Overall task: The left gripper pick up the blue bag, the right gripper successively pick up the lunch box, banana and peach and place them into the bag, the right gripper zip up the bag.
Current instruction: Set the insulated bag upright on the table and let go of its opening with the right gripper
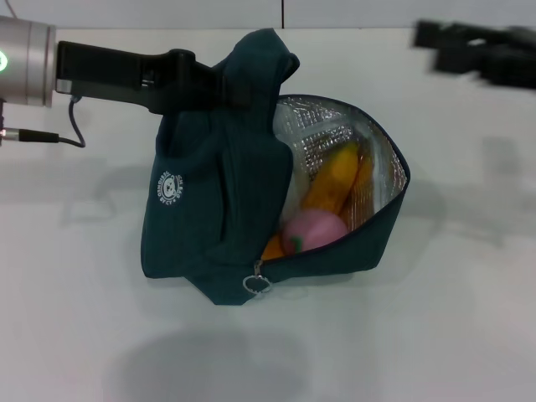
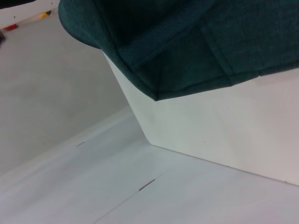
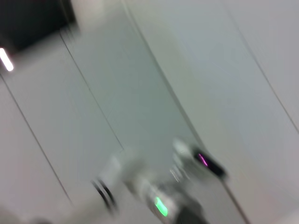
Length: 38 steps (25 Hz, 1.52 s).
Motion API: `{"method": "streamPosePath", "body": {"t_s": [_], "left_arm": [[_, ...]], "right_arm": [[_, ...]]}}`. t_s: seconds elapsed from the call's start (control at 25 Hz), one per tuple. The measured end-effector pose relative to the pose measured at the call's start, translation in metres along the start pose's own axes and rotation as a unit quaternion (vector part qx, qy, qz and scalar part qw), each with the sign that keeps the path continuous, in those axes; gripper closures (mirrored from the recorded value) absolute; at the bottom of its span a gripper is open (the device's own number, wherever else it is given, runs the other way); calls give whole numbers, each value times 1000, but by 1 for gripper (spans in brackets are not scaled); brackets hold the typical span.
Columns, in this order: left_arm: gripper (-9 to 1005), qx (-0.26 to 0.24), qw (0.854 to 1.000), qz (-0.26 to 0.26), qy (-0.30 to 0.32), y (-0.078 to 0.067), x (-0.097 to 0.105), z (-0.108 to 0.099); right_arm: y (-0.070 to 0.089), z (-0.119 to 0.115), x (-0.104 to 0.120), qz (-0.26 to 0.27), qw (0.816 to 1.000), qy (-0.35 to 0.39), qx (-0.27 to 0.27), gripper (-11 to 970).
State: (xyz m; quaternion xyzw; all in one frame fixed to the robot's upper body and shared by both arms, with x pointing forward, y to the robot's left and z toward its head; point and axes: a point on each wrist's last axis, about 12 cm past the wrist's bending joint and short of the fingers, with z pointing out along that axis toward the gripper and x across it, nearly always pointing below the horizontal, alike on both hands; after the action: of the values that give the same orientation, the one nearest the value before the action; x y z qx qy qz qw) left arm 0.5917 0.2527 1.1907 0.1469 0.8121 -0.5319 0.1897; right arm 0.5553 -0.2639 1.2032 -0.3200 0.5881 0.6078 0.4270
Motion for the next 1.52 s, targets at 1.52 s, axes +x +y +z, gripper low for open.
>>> {"method": "streamPosePath", "body": {"t_s": [1.52], "left_arm": [[954,3,1000,2,0,1,-2,2]], "right_arm": [[-56,3,131,276,938,-4,211,180]]}}
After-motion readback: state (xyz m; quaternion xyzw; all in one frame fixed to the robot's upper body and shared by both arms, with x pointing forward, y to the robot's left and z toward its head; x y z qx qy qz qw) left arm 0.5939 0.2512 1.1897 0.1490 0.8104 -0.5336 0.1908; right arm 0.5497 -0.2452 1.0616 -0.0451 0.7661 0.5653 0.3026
